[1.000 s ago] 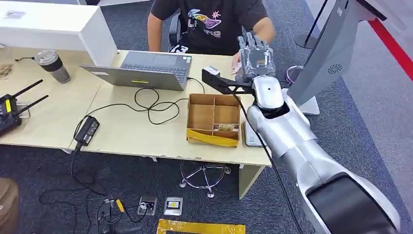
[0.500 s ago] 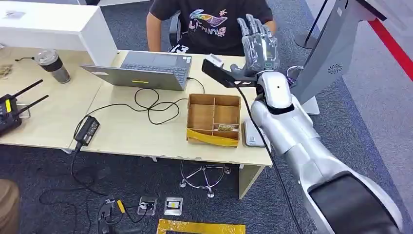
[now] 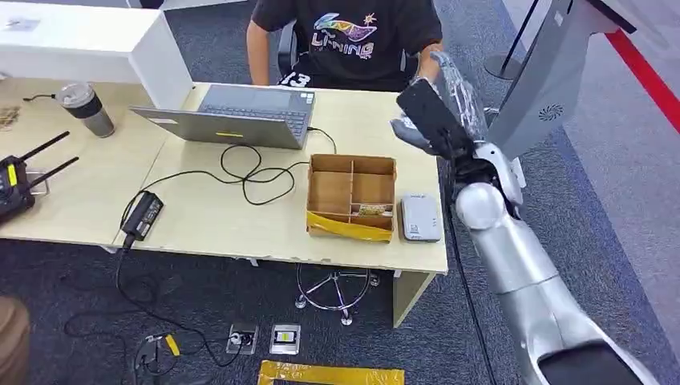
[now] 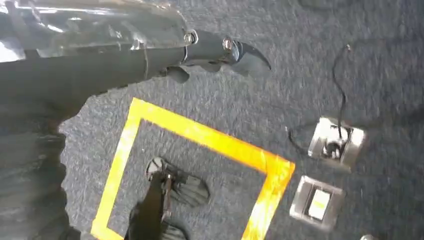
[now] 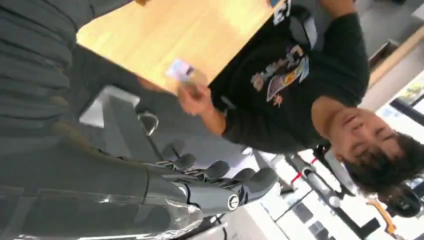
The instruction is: Pass the card to the sensor for recognition and then transmit it.
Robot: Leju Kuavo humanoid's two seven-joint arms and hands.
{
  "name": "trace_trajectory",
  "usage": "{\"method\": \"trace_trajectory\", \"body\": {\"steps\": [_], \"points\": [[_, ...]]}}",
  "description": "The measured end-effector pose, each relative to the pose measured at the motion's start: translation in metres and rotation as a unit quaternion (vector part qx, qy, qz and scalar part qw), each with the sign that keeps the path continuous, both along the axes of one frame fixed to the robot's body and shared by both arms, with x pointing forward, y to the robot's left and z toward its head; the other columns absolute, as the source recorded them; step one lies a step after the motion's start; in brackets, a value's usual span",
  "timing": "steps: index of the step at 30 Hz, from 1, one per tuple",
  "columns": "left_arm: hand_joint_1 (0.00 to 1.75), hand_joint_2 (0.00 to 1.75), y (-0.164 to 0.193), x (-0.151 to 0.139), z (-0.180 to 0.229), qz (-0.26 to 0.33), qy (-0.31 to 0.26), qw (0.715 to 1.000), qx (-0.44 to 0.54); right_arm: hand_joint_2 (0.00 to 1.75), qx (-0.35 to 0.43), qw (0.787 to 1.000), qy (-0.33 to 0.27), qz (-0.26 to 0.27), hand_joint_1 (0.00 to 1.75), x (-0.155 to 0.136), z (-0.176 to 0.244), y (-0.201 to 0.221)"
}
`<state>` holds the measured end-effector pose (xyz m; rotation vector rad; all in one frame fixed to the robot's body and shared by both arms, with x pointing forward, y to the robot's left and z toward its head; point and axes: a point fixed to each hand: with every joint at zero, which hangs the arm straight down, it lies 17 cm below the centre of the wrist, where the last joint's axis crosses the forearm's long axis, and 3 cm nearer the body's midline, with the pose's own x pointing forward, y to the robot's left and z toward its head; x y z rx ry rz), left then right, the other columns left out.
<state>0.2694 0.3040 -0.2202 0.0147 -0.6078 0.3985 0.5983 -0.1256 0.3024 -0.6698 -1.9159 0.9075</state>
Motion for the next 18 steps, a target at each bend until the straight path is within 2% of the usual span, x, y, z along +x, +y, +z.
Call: {"method": "trace_trajectory", "body": {"steps": [7, 11, 18], "points": [[0.0, 1.75, 0.018, -0.006, -0.002, -0.003, 0.005, 1.0, 0.014, 1.75, 0.019, 0.999, -0.021, 0.042, 0.0, -0.06, 0.014, 0.001], [0.0, 1.75, 0.02, -0.005, -0.001, -0.003, 0.004, 1.0, 0.016, 1.75, -0.002, 0.996, -0.036, 0.078, 0.0, -0.093, 0.017, 0.024], [0.0, 1.75, 0.015, 0.001, 0.001, -0.01, -0.001, 1.0, 0.012, 1.75, -0.057, 0.989, -0.046, 0.132, 0.0, -0.139, -0.007, 0.069]]}}
